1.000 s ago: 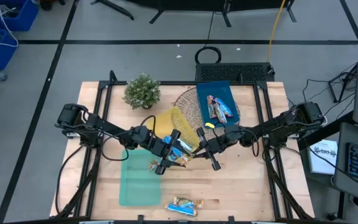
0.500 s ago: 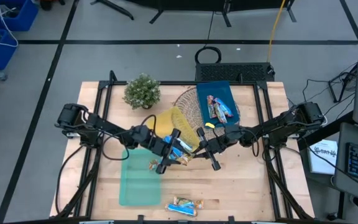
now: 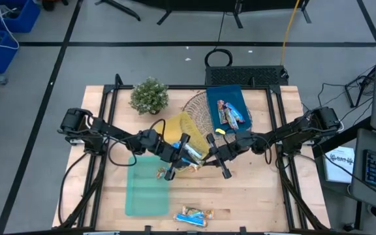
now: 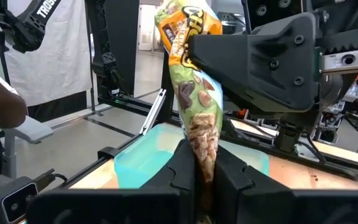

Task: Pick and place Granola Bars by type
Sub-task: Put the yellow granola bar into the green bin

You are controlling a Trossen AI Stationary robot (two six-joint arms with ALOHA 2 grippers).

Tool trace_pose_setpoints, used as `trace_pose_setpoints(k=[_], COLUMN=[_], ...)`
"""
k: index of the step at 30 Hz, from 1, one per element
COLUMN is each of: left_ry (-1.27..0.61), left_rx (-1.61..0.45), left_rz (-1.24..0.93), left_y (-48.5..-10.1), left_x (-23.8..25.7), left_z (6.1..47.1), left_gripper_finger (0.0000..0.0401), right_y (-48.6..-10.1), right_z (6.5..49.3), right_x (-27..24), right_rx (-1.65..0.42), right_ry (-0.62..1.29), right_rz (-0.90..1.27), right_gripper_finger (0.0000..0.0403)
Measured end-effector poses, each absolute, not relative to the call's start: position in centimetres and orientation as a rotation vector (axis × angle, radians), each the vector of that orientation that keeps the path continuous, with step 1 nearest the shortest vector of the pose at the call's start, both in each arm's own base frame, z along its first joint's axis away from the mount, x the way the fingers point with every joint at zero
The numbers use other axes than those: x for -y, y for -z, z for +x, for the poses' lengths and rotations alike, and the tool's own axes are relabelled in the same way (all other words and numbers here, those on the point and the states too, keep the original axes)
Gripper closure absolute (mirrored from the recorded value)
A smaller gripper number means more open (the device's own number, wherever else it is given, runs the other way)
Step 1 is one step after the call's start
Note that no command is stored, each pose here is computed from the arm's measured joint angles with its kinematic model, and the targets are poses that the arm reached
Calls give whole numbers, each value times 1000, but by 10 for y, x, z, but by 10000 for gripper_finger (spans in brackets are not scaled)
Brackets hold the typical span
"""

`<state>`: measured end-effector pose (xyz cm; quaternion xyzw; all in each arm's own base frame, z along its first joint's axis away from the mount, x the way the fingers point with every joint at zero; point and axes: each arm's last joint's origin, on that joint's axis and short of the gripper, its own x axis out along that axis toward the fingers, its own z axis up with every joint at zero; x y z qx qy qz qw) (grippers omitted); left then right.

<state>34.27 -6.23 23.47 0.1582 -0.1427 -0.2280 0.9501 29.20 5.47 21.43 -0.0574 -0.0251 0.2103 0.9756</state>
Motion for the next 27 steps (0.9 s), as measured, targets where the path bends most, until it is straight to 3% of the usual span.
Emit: trace_pose_setpoints(k=[6, 18, 22, 27], left_ry=[484, 453, 368, 408], left_rx=[273, 193, 71, 52], left_rz=[325, 349, 426, 456], left_y=[-235, -238, -247, -265], left_x=[63, 66, 78, 102], left_z=[341, 337, 323, 293], left_gripper_finger=[391, 392, 392, 393], right_y=[-211, -210, -214, -224], right_z=[292, 290, 284, 274], right_x=[-55, -52, -48, -46], right_rx=[16, -60, -121, -143], right_ry=[-427, -351, -265, -239], right_rz=[-106, -95, -101, -104], right_gripper_finger=[321, 134, 111, 113])
